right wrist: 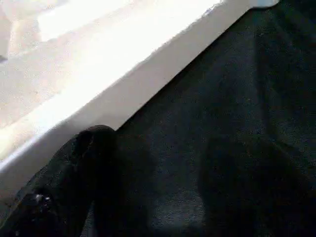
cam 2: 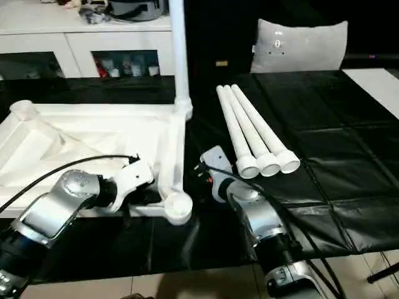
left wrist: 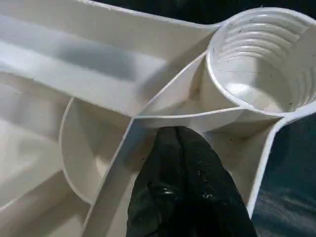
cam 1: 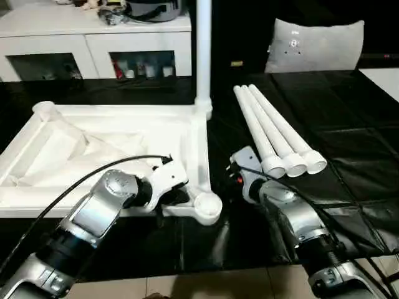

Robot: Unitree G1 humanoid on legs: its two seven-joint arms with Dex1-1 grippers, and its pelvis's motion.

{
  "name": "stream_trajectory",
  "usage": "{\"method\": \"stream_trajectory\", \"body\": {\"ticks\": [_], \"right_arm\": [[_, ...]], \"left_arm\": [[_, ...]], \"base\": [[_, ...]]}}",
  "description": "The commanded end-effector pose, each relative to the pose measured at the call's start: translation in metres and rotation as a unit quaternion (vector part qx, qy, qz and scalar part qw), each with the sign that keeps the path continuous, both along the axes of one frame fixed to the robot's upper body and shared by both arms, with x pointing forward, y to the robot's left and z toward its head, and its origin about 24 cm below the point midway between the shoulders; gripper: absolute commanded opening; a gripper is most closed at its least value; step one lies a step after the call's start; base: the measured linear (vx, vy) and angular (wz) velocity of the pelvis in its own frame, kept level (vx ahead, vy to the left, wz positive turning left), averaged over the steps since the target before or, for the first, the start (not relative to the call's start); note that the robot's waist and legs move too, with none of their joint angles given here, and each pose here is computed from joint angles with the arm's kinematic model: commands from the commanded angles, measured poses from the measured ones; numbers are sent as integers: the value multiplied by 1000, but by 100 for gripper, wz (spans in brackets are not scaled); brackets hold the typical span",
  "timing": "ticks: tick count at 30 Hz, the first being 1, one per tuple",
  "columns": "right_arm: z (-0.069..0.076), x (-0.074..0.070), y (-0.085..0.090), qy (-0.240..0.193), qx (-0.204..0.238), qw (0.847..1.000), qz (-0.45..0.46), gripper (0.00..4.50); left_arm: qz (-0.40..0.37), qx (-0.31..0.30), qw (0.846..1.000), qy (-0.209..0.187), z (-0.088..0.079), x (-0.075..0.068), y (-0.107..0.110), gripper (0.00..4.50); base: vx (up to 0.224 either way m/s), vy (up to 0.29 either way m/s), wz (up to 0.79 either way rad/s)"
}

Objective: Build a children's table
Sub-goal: Rotate table base

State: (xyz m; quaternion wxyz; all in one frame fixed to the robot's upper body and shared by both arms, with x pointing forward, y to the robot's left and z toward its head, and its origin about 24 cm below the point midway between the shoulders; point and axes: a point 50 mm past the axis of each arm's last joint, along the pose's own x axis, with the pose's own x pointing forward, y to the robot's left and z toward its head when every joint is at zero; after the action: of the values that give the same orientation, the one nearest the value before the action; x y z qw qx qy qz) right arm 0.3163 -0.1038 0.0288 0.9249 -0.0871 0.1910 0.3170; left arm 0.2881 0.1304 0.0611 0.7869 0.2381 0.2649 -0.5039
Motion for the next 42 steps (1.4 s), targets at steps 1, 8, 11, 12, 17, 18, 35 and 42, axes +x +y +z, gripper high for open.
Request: {"method": "stream_trajectory", "body": {"ticks": [1, 8, 11, 12, 17, 18, 35, 42], "right_arm": [[34, 12, -5, -55, 9, 998, -39, 450], [60, 28, -27, -77, -33, 985, -152, 450], [61, 39, -33, -30, -46, 982, -181, 450], [60, 42, -35, -15, -52, 982, -183, 450], [58, 61, -43, 53, -59, 976, -202, 450], [59, 65, -44, 69, -61, 974, -205, 450], [59, 76, -49, 139, -79, 963, -218, 450], [60, 77, -59, 156, -62, 957, -236, 450]], "left_arm": [[0, -54, 998, -35, 16, 6, -12, 5], [25, -120, 991, -48, 31, 4, -20, 34], [17, -129, 990, -51, 37, -1, -21, 43], [15, -129, 990, -52, 38, -3, -22, 45], [-9, -127, 991, -51, 47, -13, -23, 89], [-16, -125, 991, -46, 49, -17, -22, 89], [-10, -99, 994, -37, 49, -25, -17, 165], [-16, -91, 995, -31, 46, -26, -16, 165]], "base": [[0, 0, 0], [0, 0, 0], [0, 0, 0], [0, 0, 0], [0, 0, 0], [0, 0, 0], [0, 0, 0], [0, 0, 0]]}}
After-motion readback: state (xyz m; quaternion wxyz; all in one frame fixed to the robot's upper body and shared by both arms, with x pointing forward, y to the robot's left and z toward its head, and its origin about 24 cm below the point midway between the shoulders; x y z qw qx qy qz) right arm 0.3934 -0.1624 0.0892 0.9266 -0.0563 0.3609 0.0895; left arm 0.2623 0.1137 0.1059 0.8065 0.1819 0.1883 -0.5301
